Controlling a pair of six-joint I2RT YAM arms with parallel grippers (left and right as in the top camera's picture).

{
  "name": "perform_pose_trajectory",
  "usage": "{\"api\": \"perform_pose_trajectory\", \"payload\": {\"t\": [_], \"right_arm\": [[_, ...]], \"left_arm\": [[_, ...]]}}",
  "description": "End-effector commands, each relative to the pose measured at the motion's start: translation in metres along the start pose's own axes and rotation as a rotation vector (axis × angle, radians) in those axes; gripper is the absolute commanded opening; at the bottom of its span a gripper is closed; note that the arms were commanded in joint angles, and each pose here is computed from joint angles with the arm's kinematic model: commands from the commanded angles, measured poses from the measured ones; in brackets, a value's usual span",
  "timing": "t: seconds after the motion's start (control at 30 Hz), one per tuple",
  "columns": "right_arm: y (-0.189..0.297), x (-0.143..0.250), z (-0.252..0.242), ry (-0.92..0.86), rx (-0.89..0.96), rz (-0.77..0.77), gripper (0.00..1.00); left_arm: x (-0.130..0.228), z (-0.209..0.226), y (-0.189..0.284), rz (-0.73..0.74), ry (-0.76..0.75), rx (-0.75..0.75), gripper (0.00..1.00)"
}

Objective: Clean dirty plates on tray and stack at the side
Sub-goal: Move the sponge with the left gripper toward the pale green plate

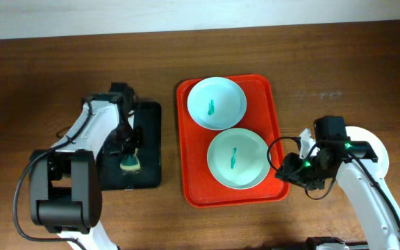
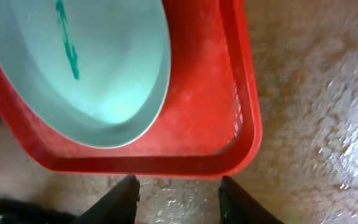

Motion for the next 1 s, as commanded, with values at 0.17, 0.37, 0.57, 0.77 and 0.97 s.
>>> {"api": "perform_pose_trajectory", "payload": {"t": [0.17,0.37,0.57,0.77,0.97], "right_arm": [[-0.010,-0.026,-0.013,0.065,0.067,-0.071,0.37],[-0.048,-0.038,0.004,0.222,0.051,-0.019,0.37],[-0.088,-0.045,-0.016,0.153,0.141,0.035,0.21],[-0.091,-0.043,-0.016,0.124,0.131,0.050,0.06],[-0.091,-0.037,-0.017,0.117,0.132,0.072,0.04]], "left_arm": [[-0.014,-0.021,0.066,-0.120,-0.026,0.078,0.00],[-0.009,-0.053,0.084,-0.214,-0.130,0.119,0.00],[0.001,-0.076,0.085,-0.207,-0.184,0.168,0.00],[0.022,-0.140,0.095,-0.215,-0.314,0.359,0.00],[0.062,-0.214,0.081,-0.198,-0.451,0.471,0.00]]}}
Point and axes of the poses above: each gripper's point midway between its finger pads, its own y axis back along the fingers, its own z axis along the line the jaws close on, x = y × z, the point moved 1 cm from there along y, back along the fingers, and after that the axes turned 14 degrees about y, right-handed, at the moved point
